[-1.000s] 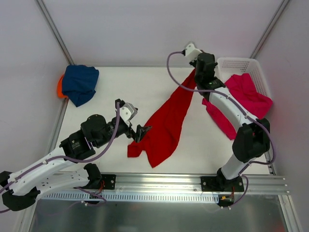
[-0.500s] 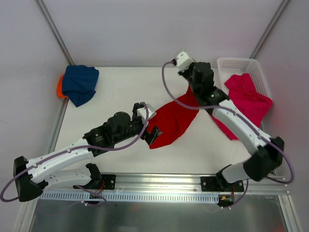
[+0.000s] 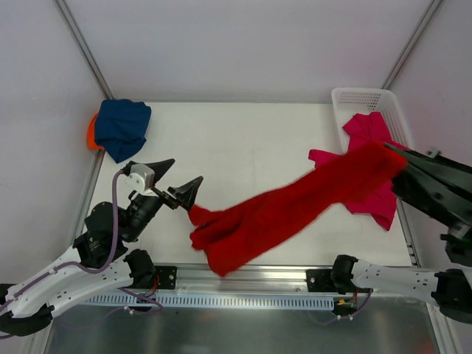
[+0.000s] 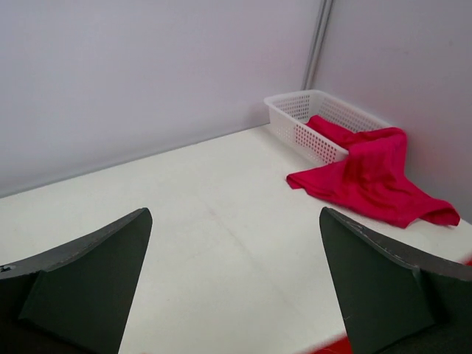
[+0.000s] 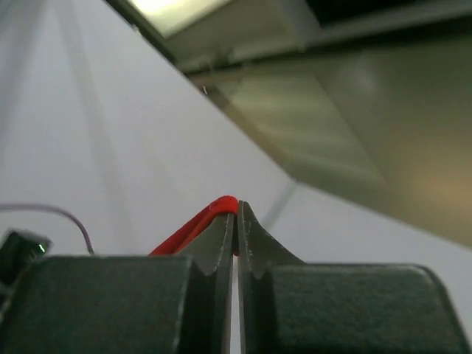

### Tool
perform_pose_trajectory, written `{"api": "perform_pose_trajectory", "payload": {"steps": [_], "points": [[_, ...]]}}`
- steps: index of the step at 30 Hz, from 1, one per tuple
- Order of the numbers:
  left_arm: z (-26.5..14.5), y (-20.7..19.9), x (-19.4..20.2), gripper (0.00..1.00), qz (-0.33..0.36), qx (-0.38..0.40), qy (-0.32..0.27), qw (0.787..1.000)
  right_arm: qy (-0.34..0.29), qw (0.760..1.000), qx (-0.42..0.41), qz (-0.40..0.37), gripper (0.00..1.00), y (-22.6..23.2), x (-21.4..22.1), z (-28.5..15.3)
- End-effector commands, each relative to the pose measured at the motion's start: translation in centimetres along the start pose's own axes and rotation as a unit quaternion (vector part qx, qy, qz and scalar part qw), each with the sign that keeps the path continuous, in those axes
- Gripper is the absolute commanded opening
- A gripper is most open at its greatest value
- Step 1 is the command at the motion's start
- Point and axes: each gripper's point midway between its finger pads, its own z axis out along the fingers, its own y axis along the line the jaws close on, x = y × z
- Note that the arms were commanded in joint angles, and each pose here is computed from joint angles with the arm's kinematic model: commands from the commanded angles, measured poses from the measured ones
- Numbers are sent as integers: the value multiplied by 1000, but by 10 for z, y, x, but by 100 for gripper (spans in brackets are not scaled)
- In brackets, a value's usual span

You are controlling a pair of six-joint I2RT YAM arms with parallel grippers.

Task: Fold and stack the t-shirts
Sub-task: Flatten out the tshirt

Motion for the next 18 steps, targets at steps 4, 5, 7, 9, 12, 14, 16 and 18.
{"api": "perform_pose_trajectory", "payload": {"steps": [4,5,7,9,12,14,16,18], "points": [[4,1,9,99,6,-10,8,1000,-222,972,-67,32,1,6,-121,-21],[8,-5,14,99,11,3,17,1000,-216,975,-53,28,0,1,-114,-14],[12,-9,17,99,13,10,25,1000,-174,984,9,-32,1,-23,-93,3],[18,-12,25,99,19,12,39,999,-67,995,24,-74,0,-24,-21,43],[24,-16,32,99,21,16,46,999,153,952,116,-237,0,-64,115,73],[26,-19,35,99,21,21,49,998,273,913,125,-277,0,-85,220,64],[26,-22,39,99,18,27,52,998,363,877,162,-271,0,-120,292,24],[25,-21,42,99,18,25,52,998,447,853,204,-176,1,-129,383,-24]]}}
